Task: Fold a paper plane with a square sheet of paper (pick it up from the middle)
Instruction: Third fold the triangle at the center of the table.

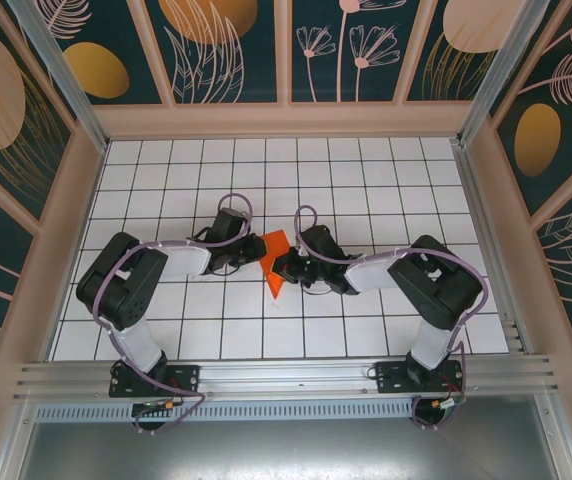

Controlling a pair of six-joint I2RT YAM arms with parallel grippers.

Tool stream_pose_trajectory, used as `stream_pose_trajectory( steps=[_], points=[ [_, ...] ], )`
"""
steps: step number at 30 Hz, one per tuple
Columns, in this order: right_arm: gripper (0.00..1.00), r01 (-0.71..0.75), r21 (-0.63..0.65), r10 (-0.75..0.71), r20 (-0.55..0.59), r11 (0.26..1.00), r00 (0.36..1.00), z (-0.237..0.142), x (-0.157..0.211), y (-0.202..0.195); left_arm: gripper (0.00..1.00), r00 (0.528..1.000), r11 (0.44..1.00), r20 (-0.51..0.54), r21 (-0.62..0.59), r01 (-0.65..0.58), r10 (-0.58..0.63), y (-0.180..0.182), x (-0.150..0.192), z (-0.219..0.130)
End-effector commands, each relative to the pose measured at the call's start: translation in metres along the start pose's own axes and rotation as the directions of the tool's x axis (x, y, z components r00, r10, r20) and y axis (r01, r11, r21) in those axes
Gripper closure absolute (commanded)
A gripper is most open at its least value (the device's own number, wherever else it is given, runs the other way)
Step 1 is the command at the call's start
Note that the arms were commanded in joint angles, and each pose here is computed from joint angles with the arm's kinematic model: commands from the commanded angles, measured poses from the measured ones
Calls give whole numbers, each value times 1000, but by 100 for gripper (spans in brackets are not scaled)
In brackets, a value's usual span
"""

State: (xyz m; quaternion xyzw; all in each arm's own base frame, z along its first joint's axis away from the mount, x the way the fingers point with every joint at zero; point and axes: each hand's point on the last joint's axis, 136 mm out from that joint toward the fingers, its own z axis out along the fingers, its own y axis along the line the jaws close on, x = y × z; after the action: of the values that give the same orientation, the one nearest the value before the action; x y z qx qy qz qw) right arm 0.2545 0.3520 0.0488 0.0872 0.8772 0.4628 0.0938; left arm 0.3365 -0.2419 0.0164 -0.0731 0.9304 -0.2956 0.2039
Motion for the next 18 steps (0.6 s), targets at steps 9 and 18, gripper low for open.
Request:
stream_pose_trajectory(
  steps=[9,18],
  points=[
    [100,-119,-8,120,55,993,991,3,1,-11,83,998,998,-33,-11,-58,58,-2,-1,10],
    [100,-166,-13,167,92,986,982,6,-5,-14,84,997,998,-51,-8,-61,61,0,3,15]
  ],
)
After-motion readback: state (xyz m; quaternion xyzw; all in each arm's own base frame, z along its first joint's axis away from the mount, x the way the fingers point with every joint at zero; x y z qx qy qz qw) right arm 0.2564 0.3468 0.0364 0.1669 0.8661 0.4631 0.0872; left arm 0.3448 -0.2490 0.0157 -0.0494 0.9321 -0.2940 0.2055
